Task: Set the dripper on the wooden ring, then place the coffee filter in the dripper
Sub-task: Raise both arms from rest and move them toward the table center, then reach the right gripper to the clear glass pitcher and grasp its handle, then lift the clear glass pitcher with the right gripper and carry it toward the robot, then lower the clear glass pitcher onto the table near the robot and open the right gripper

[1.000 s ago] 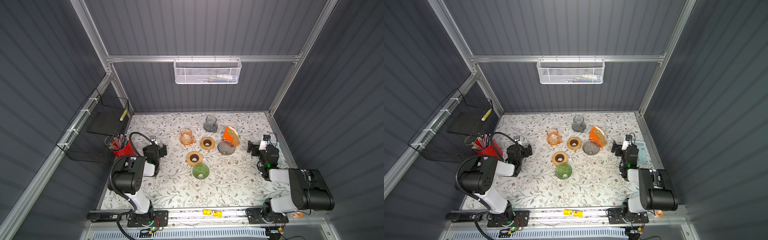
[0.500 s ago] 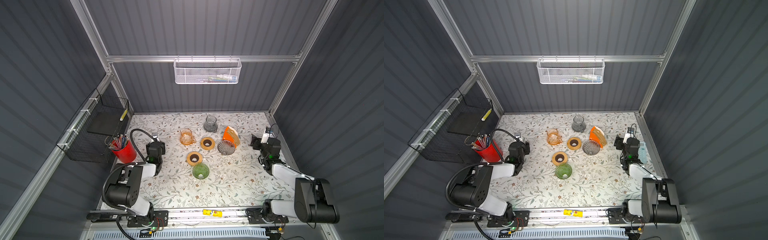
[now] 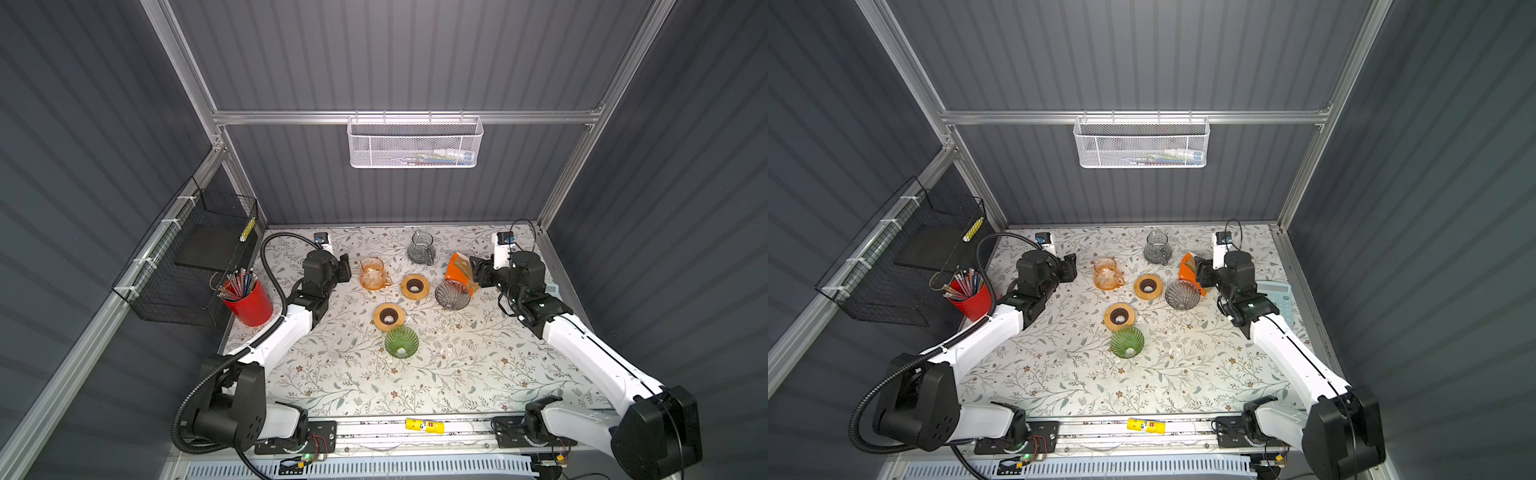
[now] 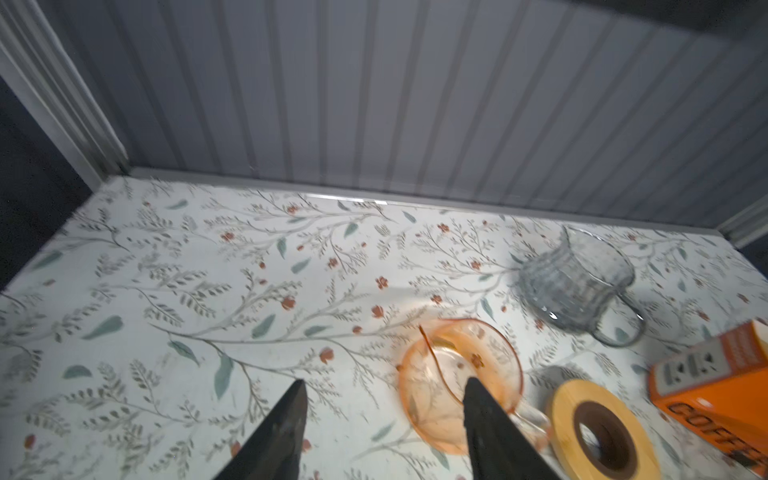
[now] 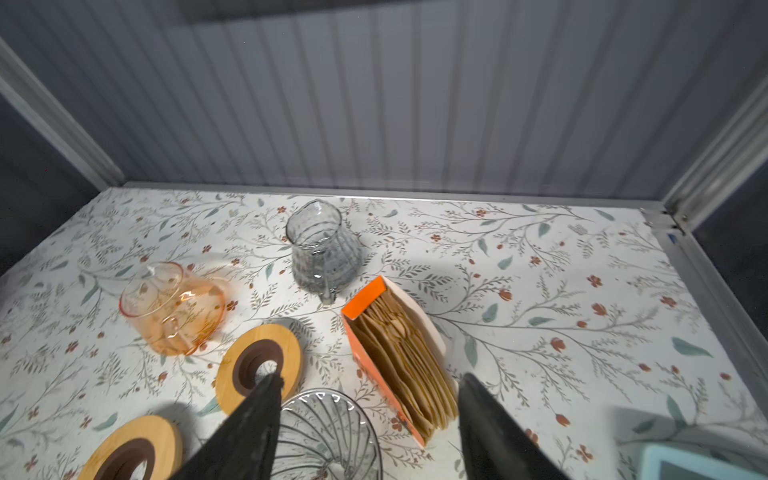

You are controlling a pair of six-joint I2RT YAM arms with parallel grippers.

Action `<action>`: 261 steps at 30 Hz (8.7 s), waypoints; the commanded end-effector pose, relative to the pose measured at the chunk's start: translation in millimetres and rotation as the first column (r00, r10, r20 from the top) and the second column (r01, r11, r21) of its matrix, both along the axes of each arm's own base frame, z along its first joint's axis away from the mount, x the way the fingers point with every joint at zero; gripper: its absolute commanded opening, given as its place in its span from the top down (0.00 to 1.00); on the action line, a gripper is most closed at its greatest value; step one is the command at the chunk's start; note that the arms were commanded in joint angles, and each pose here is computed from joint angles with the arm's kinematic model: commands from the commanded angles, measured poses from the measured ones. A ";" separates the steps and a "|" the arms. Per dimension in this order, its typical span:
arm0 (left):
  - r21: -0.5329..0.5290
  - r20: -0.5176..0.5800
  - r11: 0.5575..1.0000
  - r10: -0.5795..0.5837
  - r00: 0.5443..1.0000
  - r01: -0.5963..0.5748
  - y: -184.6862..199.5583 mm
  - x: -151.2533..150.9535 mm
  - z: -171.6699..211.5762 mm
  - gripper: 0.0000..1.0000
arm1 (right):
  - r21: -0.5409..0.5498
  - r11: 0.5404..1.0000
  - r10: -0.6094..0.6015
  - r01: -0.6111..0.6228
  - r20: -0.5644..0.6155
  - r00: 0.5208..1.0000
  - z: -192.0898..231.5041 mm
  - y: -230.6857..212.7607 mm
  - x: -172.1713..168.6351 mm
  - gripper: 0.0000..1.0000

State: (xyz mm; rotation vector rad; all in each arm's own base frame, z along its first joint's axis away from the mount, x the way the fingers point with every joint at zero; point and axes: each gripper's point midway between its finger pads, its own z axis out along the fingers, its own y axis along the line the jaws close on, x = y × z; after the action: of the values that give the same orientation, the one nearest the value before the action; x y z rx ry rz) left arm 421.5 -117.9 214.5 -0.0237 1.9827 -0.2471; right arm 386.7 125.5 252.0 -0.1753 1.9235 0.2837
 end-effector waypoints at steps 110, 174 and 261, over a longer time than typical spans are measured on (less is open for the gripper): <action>-0.026 -0.199 0.996 -0.085 0.976 0.081 -15.6 -28.5 -25.5 0.56 | -0.239 0.960 0.017 -0.145 -0.468 0.883 -146.1 102.4 148.3 0.99; -0.232 -0.388 0.972 -0.076 0.918 -0.018 8.1 -65.4 -23.3 0.56 | -0.192 0.890 0.380 -0.414 -0.192 0.905 23.1 161.4 -73.5 1.00; -0.392 -0.337 0.919 -0.097 0.937 -0.046 14.7 -68.6 -19.5 0.55 | -0.230 0.387 0.690 -0.893 -0.569 0.446 -151.7 281.6 -274.3 1.00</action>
State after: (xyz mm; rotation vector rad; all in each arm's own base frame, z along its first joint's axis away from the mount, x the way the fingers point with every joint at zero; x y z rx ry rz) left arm 353.9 -102.5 200.0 -0.3150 2.2430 -0.6849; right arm 108.7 396.5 91.7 -1.6215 2.1640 0.4670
